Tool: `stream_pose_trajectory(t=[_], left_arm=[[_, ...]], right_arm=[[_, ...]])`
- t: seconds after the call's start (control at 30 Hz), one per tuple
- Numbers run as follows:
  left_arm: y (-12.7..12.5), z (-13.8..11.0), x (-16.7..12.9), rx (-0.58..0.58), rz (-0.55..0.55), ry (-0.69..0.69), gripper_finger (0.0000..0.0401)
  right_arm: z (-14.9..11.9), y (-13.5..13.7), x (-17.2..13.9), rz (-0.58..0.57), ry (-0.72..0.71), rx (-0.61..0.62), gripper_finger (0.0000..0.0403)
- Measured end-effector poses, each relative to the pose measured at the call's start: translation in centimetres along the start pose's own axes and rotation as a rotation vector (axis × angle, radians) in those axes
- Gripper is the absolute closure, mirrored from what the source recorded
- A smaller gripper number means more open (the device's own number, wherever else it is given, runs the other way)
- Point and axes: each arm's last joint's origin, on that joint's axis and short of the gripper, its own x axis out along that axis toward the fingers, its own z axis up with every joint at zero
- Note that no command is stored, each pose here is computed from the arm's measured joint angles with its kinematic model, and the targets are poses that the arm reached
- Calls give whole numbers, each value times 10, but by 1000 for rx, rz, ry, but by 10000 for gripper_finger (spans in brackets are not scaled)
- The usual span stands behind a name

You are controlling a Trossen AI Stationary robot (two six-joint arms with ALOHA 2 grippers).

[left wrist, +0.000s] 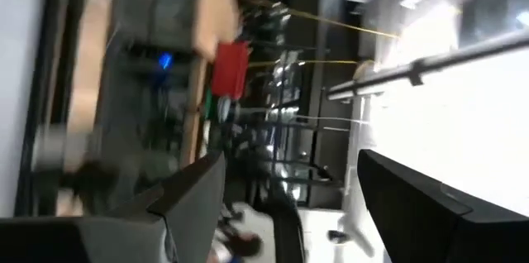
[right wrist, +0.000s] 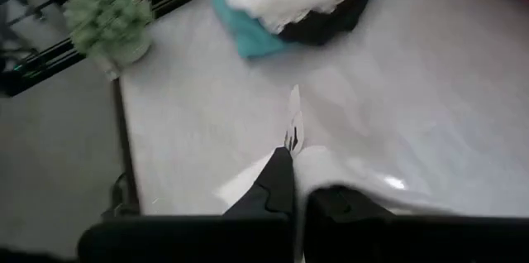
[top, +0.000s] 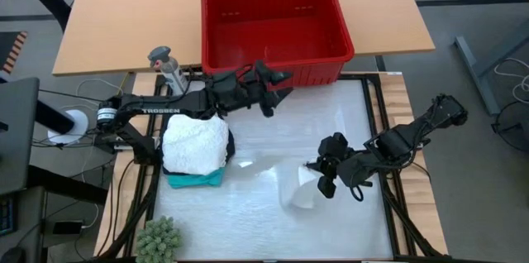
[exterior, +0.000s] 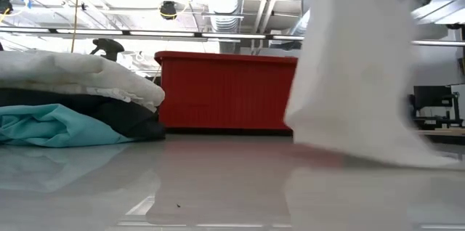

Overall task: Fold laundry
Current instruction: Fold the white shorts

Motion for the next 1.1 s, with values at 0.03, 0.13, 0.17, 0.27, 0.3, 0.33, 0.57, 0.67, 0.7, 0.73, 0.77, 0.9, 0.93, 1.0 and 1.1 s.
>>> stream_pose_trajectory(t=[0.03,0.13,0.17,0.27,0.3,0.33,0.57,0.67,0.7,0.73,0.77,0.9,0.93,1.0,1.1], left_arm=[[-3,6,2,60,-25,-2,138],[-9,24,5,191,-50,21,138],[-9,30,5,233,-42,47,138],[-7,43,8,424,-23,227,138],[-5,46,8,482,-10,304,138],[-2,50,7,536,14,386,138],[41,58,-12,759,284,876,138],[53,54,-20,894,356,941,138],[55,51,-21,930,377,941,138],[57,49,-22,954,397,934,138],[58,48,-23,970,414,922,138],[58,42,-22,976,408,922,138],[58,42,-22,967,403,925,138],[57,44,-22,945,399,935,138],[56,50,-22,925,395,939,138]], right_arm=[[-2,2,-1,18,16,8,379],[-10,9,-6,86,84,33,379],[-14,12,-8,115,113,37,379],[-25,21,-16,209,215,61,379],[-29,24,-19,239,262,73,379],[-34,27,-22,266,308,89,379],[-56,32,-36,317,584,127,379],[-62,25,-38,270,725,132,379],[-62,22,-37,252,772,142,379],[-61,19,-36,235,810,155,379],[-60,16,-34,223,833,167,379],[-43,6,-21,212,806,199,379],[-37,2,-16,215,782,201,379],[-23,-6,-7,222,717,199,379],[-1,-19,14,241,612,149,379]])
